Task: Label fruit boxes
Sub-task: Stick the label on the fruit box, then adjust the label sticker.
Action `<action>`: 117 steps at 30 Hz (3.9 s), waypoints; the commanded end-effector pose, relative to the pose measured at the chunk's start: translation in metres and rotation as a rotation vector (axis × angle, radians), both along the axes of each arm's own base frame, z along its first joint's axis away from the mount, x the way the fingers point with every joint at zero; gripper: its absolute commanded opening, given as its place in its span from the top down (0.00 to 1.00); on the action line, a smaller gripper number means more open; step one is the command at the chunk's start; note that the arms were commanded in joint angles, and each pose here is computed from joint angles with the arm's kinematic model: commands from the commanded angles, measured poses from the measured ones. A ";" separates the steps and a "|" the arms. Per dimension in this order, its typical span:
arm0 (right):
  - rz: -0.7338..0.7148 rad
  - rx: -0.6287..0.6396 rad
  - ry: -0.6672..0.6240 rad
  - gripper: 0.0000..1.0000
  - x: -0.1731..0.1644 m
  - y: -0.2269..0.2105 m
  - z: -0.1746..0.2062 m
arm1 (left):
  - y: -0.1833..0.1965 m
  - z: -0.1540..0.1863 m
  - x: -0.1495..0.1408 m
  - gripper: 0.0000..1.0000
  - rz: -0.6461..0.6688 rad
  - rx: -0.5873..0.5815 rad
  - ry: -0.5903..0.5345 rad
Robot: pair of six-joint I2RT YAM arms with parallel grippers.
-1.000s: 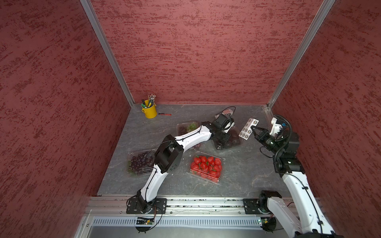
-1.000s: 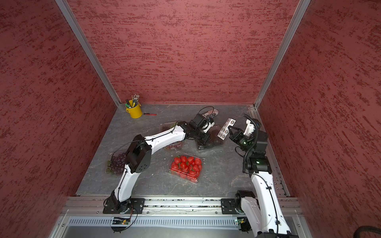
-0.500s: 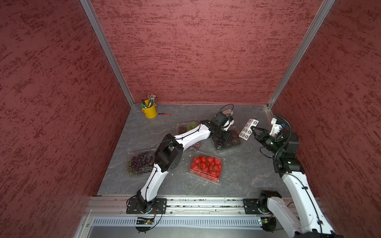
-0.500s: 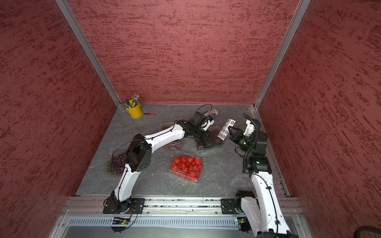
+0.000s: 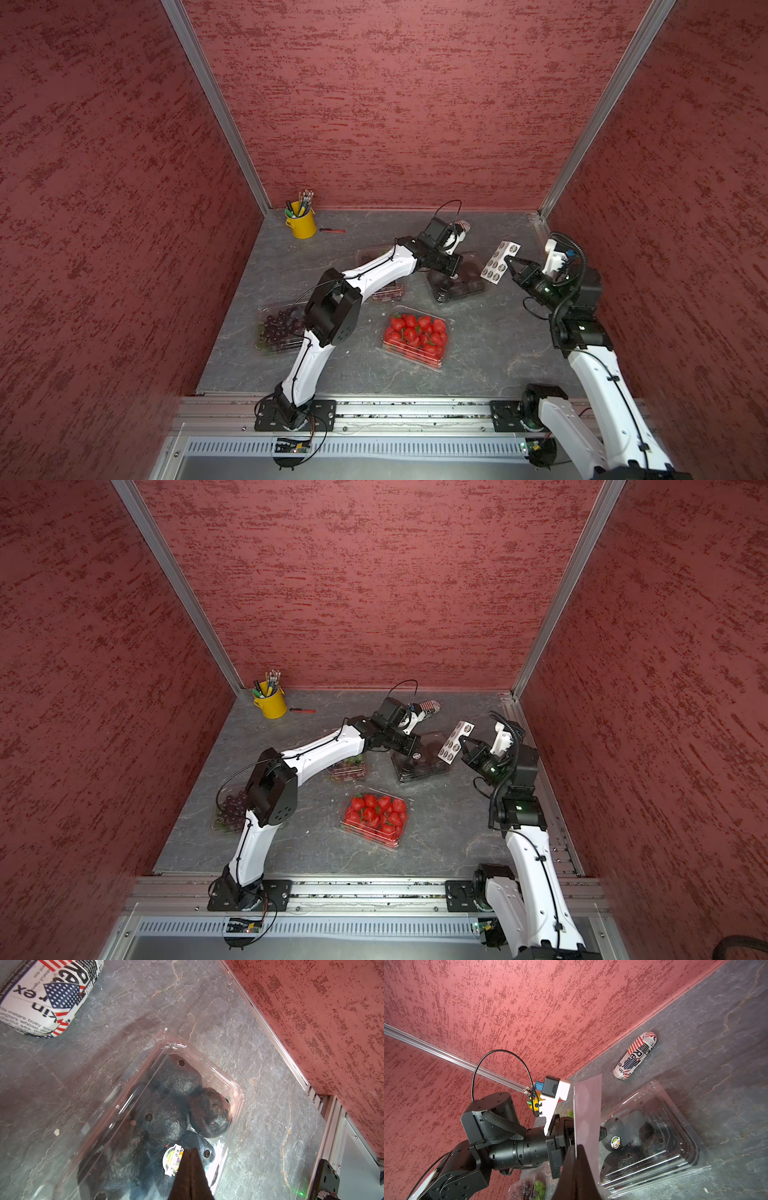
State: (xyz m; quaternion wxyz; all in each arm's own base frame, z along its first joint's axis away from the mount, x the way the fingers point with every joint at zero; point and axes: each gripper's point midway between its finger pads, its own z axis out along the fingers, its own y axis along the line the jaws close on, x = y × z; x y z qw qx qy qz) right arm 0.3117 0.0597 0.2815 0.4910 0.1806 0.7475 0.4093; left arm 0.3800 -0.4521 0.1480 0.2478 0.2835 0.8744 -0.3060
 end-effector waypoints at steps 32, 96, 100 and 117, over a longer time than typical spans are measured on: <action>0.008 0.009 -0.028 1.00 0.001 0.000 0.007 | -0.013 -0.058 -0.018 1.00 -0.039 0.073 0.124; 0.879 0.355 -0.498 1.00 0.023 0.217 0.160 | 0.189 0.258 -0.044 0.59 0.072 -0.898 0.158; 0.880 0.355 -0.493 1.00 0.023 0.218 0.158 | 0.188 0.264 -0.047 0.66 0.053 -0.911 0.146; 0.876 0.351 -0.489 0.78 0.019 0.217 0.157 | 0.183 0.275 -0.044 1.00 0.031 -0.960 0.142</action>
